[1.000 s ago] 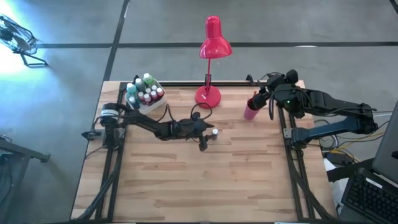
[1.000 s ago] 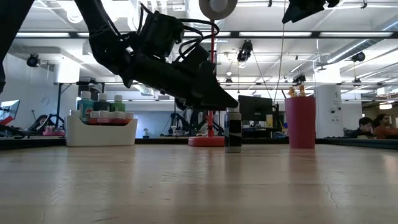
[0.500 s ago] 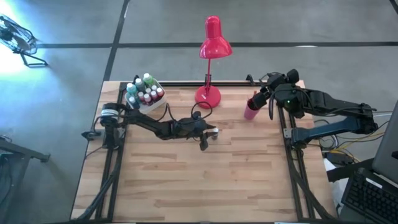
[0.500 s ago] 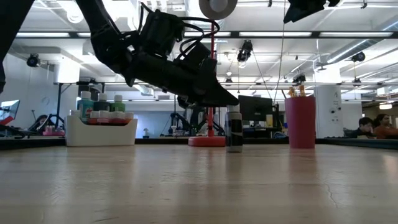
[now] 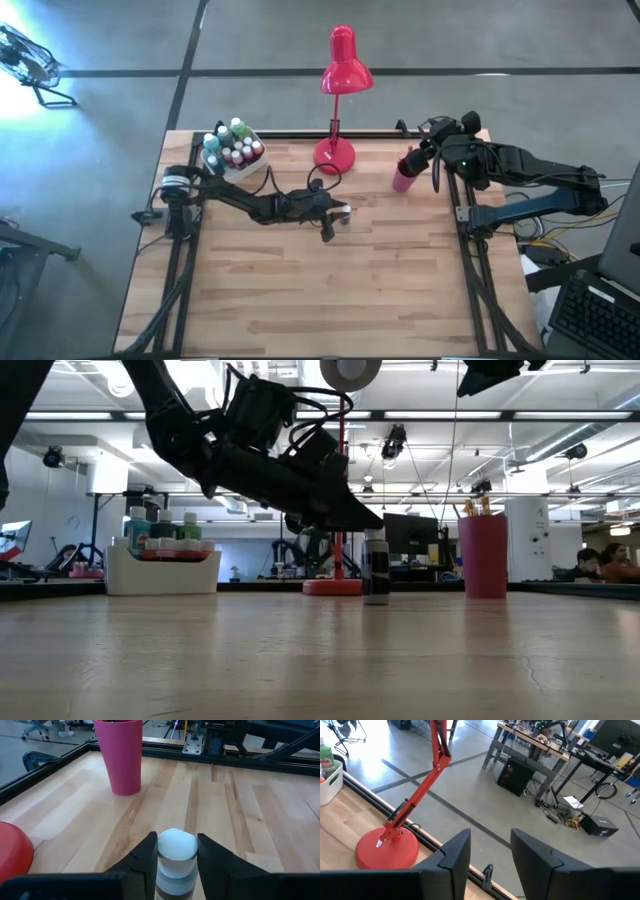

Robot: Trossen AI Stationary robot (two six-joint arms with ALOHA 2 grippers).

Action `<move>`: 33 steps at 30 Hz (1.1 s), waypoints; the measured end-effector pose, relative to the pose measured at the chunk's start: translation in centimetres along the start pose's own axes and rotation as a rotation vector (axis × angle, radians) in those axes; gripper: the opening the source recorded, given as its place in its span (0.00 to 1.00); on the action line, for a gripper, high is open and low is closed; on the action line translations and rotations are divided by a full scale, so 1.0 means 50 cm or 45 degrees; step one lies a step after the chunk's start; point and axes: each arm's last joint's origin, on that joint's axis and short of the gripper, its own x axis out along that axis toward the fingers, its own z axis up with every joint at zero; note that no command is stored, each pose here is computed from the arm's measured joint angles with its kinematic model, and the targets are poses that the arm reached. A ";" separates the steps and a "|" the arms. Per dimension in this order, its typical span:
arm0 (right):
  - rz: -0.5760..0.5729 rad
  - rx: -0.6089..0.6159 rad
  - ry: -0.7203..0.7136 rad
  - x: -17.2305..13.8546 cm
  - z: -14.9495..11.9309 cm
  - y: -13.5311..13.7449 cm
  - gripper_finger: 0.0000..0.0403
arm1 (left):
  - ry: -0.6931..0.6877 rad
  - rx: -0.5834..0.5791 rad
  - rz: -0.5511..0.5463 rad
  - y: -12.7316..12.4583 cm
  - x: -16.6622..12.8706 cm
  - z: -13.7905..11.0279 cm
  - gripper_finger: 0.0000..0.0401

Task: Pick & Place Paint Supplies
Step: Put the gray paint bottle into the white bin

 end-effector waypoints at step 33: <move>-0.071 0.042 0.187 0.003 -0.046 -0.013 0.31 | 0.054 0.155 0.554 0.042 -0.171 0.046 0.27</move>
